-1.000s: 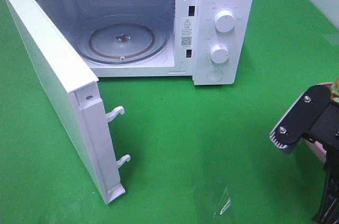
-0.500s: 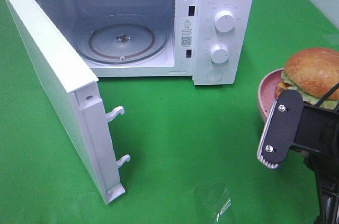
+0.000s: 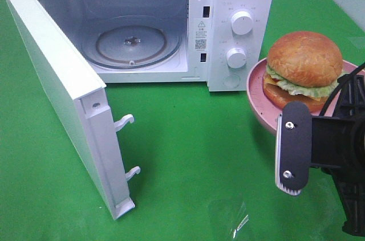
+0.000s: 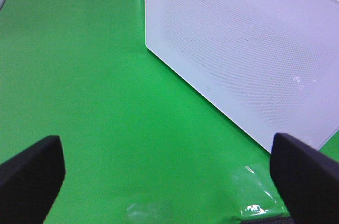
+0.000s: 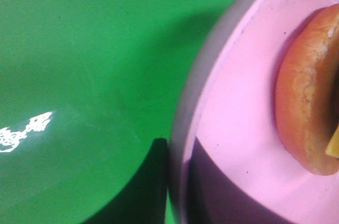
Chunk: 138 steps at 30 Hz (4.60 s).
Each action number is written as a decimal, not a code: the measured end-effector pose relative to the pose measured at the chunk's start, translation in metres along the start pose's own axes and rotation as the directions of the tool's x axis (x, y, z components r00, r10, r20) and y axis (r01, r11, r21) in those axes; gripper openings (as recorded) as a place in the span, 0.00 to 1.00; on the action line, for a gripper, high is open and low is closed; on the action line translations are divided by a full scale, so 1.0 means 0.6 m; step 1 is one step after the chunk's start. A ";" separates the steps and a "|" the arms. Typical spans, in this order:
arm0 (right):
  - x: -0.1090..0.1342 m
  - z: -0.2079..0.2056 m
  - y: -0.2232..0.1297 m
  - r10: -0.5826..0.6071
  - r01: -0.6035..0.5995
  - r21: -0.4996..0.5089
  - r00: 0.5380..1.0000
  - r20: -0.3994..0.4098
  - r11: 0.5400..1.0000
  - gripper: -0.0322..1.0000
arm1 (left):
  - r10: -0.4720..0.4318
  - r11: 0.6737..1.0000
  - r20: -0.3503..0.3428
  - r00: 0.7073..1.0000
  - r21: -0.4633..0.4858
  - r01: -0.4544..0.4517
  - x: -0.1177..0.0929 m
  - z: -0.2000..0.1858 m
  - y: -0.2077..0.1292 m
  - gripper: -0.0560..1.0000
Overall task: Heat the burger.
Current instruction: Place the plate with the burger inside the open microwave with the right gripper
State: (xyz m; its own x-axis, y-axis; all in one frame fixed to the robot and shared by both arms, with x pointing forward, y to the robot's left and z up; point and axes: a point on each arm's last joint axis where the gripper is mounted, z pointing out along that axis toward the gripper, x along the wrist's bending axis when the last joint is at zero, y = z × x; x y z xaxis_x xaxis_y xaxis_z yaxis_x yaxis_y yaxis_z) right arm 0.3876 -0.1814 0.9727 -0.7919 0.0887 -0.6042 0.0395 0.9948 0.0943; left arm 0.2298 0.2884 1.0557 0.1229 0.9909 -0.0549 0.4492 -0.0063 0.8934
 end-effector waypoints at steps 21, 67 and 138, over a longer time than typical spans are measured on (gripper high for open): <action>0.007 -0.003 0.029 -0.387 0.386 -0.194 0.921 0.038 0.902 0.08 | 0.000 1.000 0.000 1.000 0.000 0.000 0.000 0.000 0.000 0.97; -0.057 0.017 -0.012 -0.541 0.537 -0.267 0.839 0.064 0.801 0.08 | 0.000 1.000 0.000 1.000 0.000 0.000 0.000 0.000 0.000 0.97; -0.174 0.167 0.225 -0.535 0.525 -0.362 0.841 0.080 0.770 0.08 | 0.000 1.000 0.000 1.000 0.000 0.000 0.000 0.000 0.000 0.97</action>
State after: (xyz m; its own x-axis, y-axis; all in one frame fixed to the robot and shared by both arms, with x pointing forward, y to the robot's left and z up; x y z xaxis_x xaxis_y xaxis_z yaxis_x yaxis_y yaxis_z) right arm 0.5368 -0.0511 0.9693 -0.6381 -0.4537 -0.6221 -0.6060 0.7944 0.0423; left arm 0.2298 0.2884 1.0557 0.1229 0.9909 -0.0549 0.4492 -0.0063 0.8934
